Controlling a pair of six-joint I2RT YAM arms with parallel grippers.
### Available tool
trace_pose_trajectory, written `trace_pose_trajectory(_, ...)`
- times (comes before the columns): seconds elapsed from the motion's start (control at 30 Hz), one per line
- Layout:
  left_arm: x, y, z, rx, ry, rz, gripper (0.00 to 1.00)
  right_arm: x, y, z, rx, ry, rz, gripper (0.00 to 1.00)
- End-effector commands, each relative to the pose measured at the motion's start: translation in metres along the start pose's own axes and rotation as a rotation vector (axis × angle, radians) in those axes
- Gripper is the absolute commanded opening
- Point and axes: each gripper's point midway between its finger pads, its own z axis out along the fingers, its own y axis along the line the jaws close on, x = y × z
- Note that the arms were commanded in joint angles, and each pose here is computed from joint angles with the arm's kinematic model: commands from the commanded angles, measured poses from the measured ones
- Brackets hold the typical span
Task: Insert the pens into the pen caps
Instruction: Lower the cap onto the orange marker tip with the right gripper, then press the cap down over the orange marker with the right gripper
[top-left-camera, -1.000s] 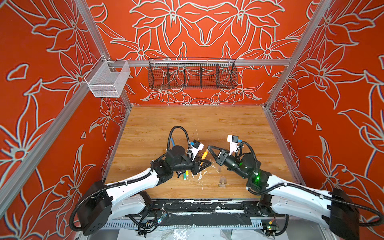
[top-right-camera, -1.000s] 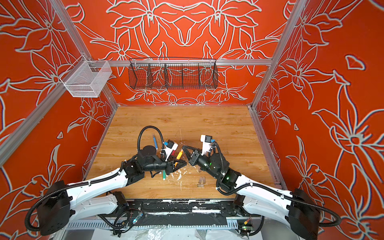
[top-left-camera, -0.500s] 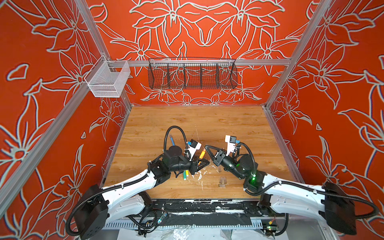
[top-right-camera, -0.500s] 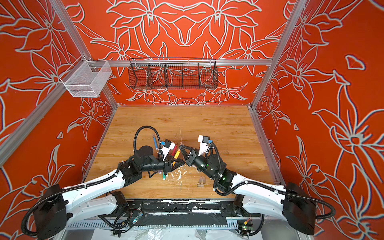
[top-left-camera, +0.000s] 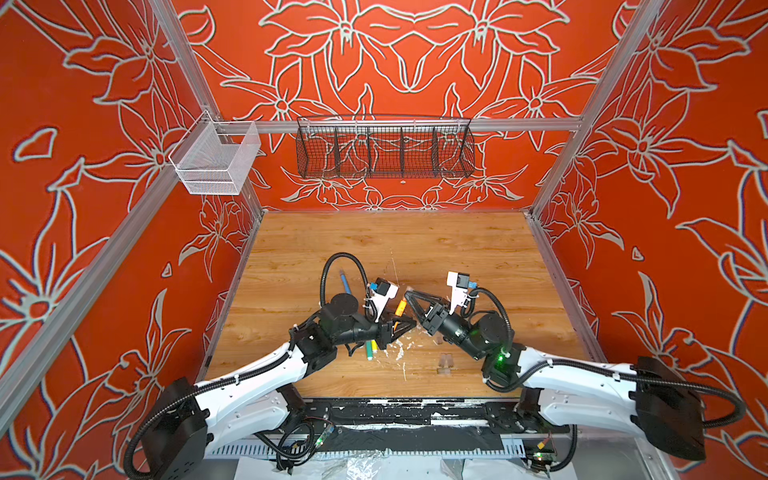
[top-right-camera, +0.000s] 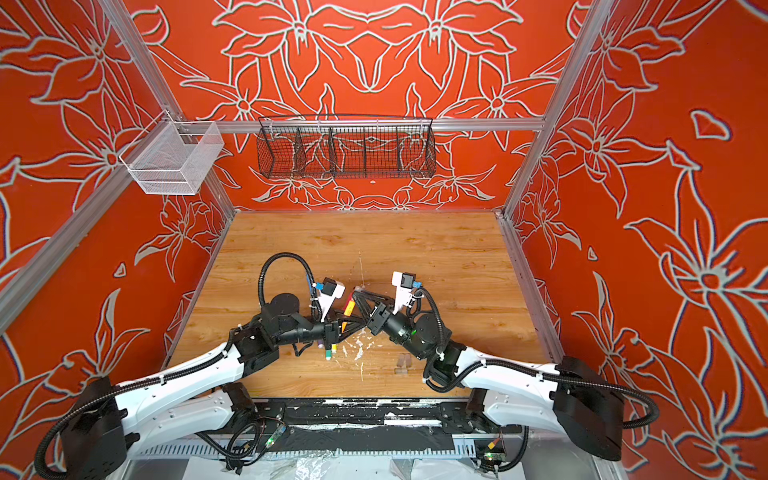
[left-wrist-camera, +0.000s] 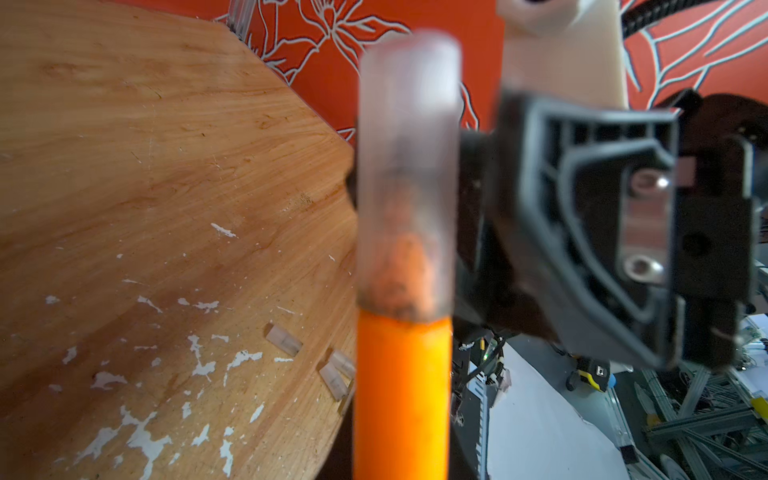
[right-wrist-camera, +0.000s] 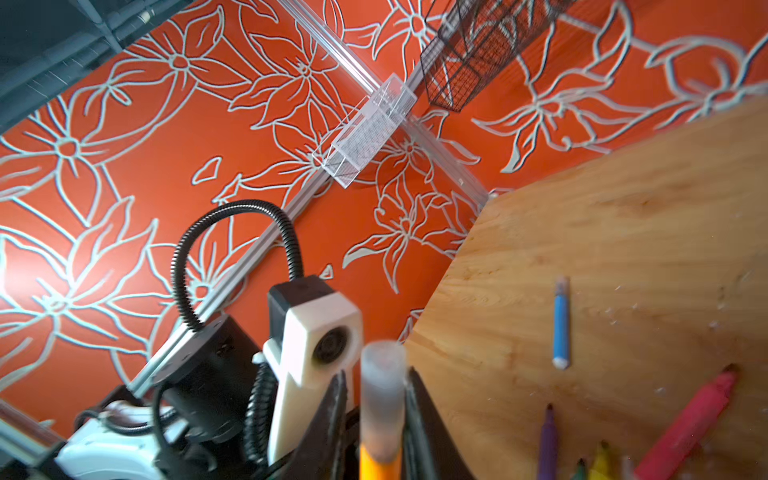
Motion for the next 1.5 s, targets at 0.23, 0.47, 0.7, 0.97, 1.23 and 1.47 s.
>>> trace_pose_trajectory(0.23, -0.009, -0.003, 0.0, -0.021, -0.034, 0.091, 0.0, -0.04, -0.003, -0.048, 0.185, -0.068, -0.087, 0.59)
trace_pose_trajectory(0.47, -0.006, -0.012, 0.003, -0.01, -0.013, 0.124, 0.0, -0.05, 0.003, -0.039, 0.275, -0.018, -0.108, 0.52)
trace_pose_trajectory(0.7, -0.003, -0.021, 0.006, 0.003, 0.001, 0.152, 0.0, -0.045, 0.003, -0.014, 0.318, 0.03, -0.101, 0.47)
trace_pose_trajectory(0.97, -0.01, -0.031, -0.002, 0.013, -0.028, 0.178, 0.0, -0.036, -0.001, 0.001, 0.327, 0.061, -0.073, 0.4)
trace_pose_trajectory(1.23, -0.01, -0.03, -0.001, 0.007, -0.027, 0.18, 0.0, -0.028, 0.002, 0.014, 0.311, 0.097, -0.069, 0.28)
trace_pose_trajectory(1.47, -0.01, -0.028, -0.002, -0.003, -0.033, 0.175, 0.0, -0.02, 0.003, 0.015, 0.285, 0.128, -0.051, 0.0)
